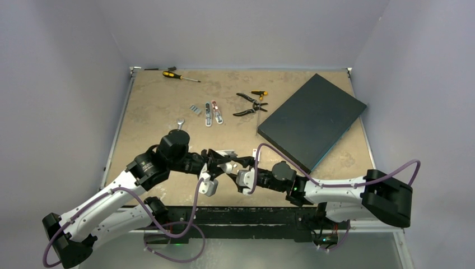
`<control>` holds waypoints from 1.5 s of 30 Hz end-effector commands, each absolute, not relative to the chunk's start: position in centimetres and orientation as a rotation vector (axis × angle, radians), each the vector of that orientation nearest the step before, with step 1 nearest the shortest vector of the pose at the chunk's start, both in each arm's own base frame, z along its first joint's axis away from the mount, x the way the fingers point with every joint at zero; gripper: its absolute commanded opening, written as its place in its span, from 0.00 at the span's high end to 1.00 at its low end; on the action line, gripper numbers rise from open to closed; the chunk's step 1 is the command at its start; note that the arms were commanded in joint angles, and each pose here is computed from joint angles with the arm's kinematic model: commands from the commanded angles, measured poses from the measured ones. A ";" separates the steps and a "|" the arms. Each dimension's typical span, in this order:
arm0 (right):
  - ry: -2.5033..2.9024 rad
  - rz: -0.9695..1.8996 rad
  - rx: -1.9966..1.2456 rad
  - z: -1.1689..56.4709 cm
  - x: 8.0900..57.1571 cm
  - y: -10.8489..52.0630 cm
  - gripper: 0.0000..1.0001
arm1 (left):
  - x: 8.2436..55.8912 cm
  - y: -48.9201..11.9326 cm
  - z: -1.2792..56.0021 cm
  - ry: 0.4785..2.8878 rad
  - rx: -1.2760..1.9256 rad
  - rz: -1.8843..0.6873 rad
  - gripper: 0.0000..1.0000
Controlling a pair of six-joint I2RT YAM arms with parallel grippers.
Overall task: Unload the staples from the stapler
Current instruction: Unload the staple at the center of the board.
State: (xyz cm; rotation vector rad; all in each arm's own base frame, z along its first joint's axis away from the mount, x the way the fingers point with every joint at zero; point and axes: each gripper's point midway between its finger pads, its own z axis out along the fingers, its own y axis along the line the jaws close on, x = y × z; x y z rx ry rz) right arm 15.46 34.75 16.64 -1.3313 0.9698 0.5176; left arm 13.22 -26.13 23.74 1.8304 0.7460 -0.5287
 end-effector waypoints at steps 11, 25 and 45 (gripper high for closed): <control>0.935 0.478 -1.266 19.0 16.7 35.8 0.42 | 13.0 -26.7 26.6 0.654 1.788 -0.520 1.00; 0.912 0.486 -1.279 19.3 16.8 36.8 0.41 | 12.8 -26.8 26.5 0.651 1.791 -0.533 1.00; 1.135 0.426 -1.280 15.6 18.4 35.7 0.42 | 13.1 -26.4 26.5 0.671 1.787 -0.502 1.00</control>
